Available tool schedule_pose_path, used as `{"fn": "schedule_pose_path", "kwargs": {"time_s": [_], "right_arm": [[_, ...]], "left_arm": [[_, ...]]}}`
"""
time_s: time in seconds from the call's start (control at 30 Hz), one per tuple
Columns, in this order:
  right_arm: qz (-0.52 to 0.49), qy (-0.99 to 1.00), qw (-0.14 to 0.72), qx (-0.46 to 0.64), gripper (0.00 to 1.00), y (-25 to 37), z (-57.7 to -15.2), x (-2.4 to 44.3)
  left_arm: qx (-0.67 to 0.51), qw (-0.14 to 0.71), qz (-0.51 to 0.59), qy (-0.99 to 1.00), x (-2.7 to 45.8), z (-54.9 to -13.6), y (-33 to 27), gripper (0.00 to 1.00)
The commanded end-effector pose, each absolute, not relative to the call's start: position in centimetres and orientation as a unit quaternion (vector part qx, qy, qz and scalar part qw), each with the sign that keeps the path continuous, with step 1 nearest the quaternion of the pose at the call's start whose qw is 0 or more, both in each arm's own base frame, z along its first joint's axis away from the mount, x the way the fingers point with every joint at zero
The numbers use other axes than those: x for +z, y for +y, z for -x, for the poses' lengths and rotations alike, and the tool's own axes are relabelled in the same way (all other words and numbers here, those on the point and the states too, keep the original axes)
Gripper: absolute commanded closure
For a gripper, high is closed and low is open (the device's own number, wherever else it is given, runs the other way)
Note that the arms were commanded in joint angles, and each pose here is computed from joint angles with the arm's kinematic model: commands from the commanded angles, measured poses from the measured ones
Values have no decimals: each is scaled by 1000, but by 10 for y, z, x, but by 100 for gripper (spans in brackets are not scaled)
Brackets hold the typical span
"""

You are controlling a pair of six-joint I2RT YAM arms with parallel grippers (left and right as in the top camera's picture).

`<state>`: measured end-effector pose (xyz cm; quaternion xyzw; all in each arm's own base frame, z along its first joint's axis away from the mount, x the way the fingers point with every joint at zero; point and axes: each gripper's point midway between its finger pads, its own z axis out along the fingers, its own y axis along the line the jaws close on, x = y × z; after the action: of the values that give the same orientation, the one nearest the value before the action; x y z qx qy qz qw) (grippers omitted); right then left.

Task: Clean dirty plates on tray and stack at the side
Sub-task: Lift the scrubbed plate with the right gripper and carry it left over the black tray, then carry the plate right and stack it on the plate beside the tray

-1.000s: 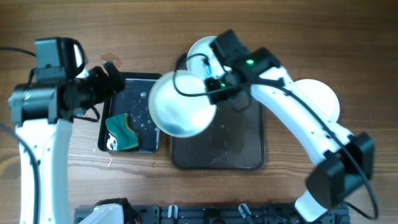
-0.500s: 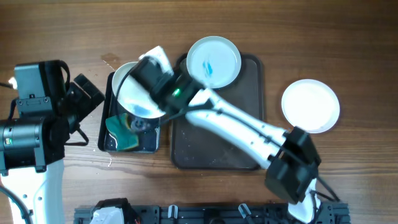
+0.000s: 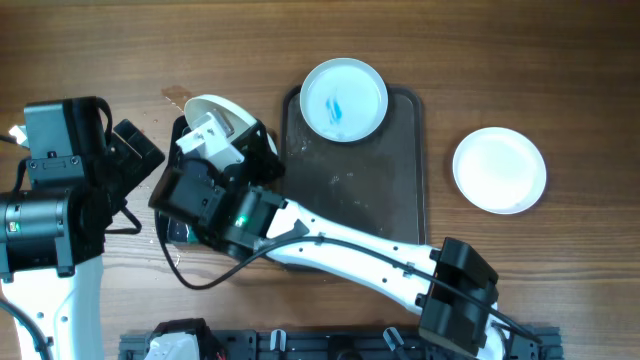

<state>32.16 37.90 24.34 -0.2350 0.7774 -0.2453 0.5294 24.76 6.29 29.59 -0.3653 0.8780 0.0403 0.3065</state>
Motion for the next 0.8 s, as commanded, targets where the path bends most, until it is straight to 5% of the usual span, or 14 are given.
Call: {"fn": "schedule_pose_path", "kwargs": {"time_s": [0.0, 0.63, 0.77], "right_arm": [[211, 763, 553, -257, 95, 377, -321, 266], [200, 765, 561, -246, 96, 379, -323, 269], [197, 843, 485, -126, 96, 382, -344, 223]], "left_arm": [[46, 320, 379, 867, 304, -245, 68, 0], [46, 320, 379, 867, 304, -245, 68, 0], [46, 320, 379, 867, 304, -245, 68, 0]]}}
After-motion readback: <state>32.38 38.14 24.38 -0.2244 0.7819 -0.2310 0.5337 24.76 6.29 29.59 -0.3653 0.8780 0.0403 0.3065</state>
